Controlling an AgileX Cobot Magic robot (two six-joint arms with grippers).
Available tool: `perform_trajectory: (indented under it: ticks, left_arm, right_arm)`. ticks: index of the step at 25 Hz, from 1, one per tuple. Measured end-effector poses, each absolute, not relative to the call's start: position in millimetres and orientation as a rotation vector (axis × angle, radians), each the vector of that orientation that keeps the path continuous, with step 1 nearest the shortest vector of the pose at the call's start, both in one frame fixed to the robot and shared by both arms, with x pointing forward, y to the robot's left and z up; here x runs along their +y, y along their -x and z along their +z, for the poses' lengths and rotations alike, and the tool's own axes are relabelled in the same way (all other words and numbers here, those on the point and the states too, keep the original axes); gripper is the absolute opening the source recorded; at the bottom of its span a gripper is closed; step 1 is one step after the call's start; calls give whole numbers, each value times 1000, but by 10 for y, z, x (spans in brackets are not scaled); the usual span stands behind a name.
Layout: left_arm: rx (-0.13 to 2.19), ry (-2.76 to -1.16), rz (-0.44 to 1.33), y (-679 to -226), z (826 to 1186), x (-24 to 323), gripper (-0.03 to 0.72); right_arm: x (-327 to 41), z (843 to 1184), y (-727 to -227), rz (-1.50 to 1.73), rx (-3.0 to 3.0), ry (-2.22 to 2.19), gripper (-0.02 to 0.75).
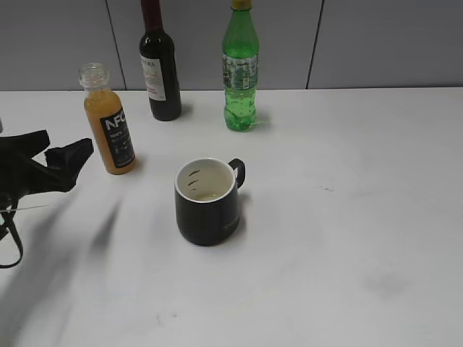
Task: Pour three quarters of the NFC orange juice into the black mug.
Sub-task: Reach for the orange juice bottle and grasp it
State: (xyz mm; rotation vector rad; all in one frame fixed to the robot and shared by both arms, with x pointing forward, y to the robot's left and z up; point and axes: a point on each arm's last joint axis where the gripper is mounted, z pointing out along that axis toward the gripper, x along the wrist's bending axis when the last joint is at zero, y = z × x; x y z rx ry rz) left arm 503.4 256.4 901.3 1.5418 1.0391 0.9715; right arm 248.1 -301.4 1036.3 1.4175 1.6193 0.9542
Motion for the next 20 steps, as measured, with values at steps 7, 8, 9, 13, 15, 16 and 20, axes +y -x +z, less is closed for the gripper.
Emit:
perform_trajectory:
  ticks: [7,8,9,13,15,16,20]
  left_arm:
    - [982,-1559,953,-5399,8858,2483,666]
    - [973,-1557,953,-5452,8842,2473,666]
    - [963,-1557,953,-5496,8831,2463,666]
    - [919,-1578,942,-5706,8758,2410,666]
    - [893,-1591,933,-5806,8710,2381,666]
    - [889,-1600,928,-5842,8677,2372,666]
    - [886,-1618,929,-6019,8592,2353,666]
  right_arm:
    - [-3014,10363,-2481,954,1619,-1418,594]
    - [-3014,10363,-2481,954,1619,-1418,594]
    - [-3014,10363,-2481,954,1619,-1418,594]
    - [-3014,10363,-2481,954,1619,-1418,594]
    - [-3014,10363,-2481,954,1619,-1418,594]
    - [-3014,10363,-2481,954,1619,-1418,594]
    - [-3014,10363,-2481,954,1619,-1418,594]
